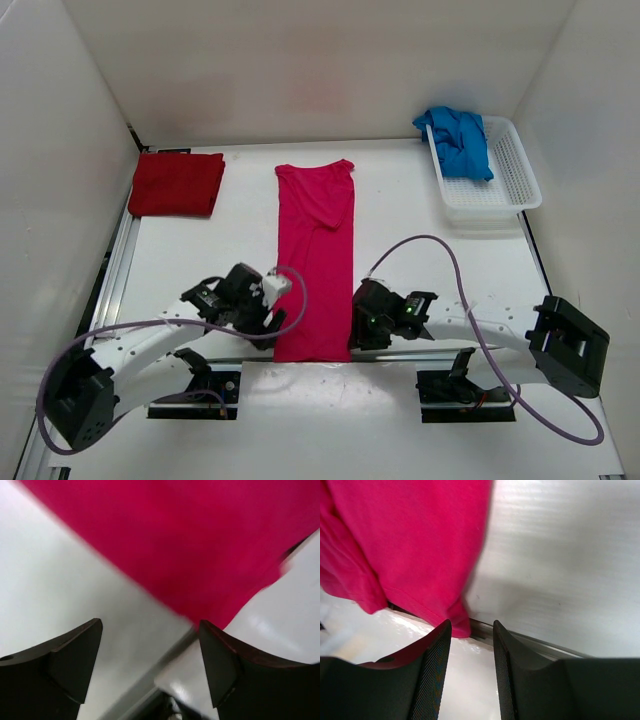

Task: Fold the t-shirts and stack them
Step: Grab the bottom of the folded rectangular tshirt with both arms

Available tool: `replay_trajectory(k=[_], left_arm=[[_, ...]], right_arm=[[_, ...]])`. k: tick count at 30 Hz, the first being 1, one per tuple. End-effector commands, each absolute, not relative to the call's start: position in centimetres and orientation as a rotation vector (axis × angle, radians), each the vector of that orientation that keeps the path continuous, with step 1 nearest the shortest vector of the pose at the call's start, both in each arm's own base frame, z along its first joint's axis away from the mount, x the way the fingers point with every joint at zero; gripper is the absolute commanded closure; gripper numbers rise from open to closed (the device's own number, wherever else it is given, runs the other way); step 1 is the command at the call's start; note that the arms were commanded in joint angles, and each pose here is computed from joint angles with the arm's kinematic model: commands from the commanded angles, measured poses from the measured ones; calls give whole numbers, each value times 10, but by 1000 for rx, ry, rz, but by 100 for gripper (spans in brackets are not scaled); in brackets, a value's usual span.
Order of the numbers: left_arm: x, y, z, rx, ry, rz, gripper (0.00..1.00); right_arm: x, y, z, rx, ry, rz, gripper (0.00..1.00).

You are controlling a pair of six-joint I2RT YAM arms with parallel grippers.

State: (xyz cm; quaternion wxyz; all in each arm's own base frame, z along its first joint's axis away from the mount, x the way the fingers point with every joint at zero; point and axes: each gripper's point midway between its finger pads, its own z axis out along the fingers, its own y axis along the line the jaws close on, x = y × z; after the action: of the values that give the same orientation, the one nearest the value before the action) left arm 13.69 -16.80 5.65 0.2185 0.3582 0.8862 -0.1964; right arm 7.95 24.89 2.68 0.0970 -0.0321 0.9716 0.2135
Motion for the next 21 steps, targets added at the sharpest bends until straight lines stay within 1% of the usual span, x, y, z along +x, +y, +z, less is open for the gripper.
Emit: replay_trajectory(k=[1, 2, 4, 6, 7, 12, 16, 20, 21], left_arm=[[115, -171, 47, 1017, 2452, -689, 15], [113, -173, 43, 1022, 2443, -710, 17], [97, -161, 21, 1023, 2517, -715, 21], [91, -160, 15, 1014, 2522, -753, 26], [90, -158, 12, 1001, 2530, -761, 26], [97, -166, 16, 992, 2483, -794, 29], [93, -172, 20, 1009, 2476, -858, 35], [81, -166, 7, 1017, 2568, -866, 45], [72, -161, 1, 1030, 2613, -862, 45]], right_arm=[[83, 249, 25, -57, 2836, 624, 56], [84, 251, 27, -56, 2826, 640, 56], [84, 254, 28, -65, 2813, 648, 56], [84, 254, 28, -65, 2813, 648, 56], [86, 258, 32, -65, 2804, 662, 56], [88, 257, 31, -76, 2795, 652, 56], [92, 262, 38, -72, 2776, 666, 56], [93, 264, 38, -72, 2782, 656, 56], [95, 268, 42, -72, 2775, 668, 56]])
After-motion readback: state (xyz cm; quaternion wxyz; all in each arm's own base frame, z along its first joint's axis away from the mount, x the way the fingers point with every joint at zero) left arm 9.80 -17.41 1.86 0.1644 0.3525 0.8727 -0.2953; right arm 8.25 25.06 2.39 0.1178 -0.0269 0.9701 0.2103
